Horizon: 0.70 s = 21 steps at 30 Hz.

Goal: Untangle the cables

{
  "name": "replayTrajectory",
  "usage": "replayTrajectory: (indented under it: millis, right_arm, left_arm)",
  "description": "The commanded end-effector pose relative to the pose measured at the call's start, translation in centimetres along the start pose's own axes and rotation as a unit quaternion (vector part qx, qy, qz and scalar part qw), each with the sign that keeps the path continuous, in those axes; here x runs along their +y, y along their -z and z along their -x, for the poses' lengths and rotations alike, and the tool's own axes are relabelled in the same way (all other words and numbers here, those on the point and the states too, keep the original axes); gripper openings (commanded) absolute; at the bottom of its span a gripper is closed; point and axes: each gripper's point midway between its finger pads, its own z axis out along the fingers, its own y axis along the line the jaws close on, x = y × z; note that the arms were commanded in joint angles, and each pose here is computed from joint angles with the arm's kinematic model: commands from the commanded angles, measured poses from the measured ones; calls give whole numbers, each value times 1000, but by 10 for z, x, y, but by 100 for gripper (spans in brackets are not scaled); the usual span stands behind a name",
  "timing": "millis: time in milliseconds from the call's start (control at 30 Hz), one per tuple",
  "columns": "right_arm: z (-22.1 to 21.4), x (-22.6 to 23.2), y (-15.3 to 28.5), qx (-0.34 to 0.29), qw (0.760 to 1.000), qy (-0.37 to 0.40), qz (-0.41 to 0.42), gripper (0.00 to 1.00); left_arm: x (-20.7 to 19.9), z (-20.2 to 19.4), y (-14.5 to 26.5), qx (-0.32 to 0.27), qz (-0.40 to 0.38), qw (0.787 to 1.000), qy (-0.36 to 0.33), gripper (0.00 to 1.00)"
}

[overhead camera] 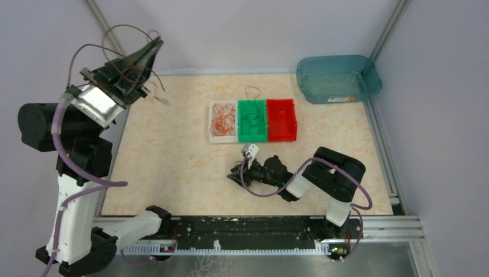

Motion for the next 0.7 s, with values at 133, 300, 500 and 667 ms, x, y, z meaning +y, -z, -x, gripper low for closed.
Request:
replayTrajectory:
  millis: [133, 300, 500, 667]
  right_arm:
    - [12, -4, 17, -47, 999, 8, -26, 36]
    - [55, 3, 27, -103, 994, 21, -31, 58]
    - [163, 40, 39, -182, 981, 74, 6, 77]
    - [220, 67, 55, -214, 970, 107, 36, 85]
  left_arm:
    - [85, 107, -2, -104, 137, 964, -204, 0]
    - [71, 101, -6, -83, 88, 980, -160, 0]
    - [16, 51, 2, -27, 1, 1000, -11, 0]
    - [-43, -2, 19, 31, -72, 989, 123, 0]
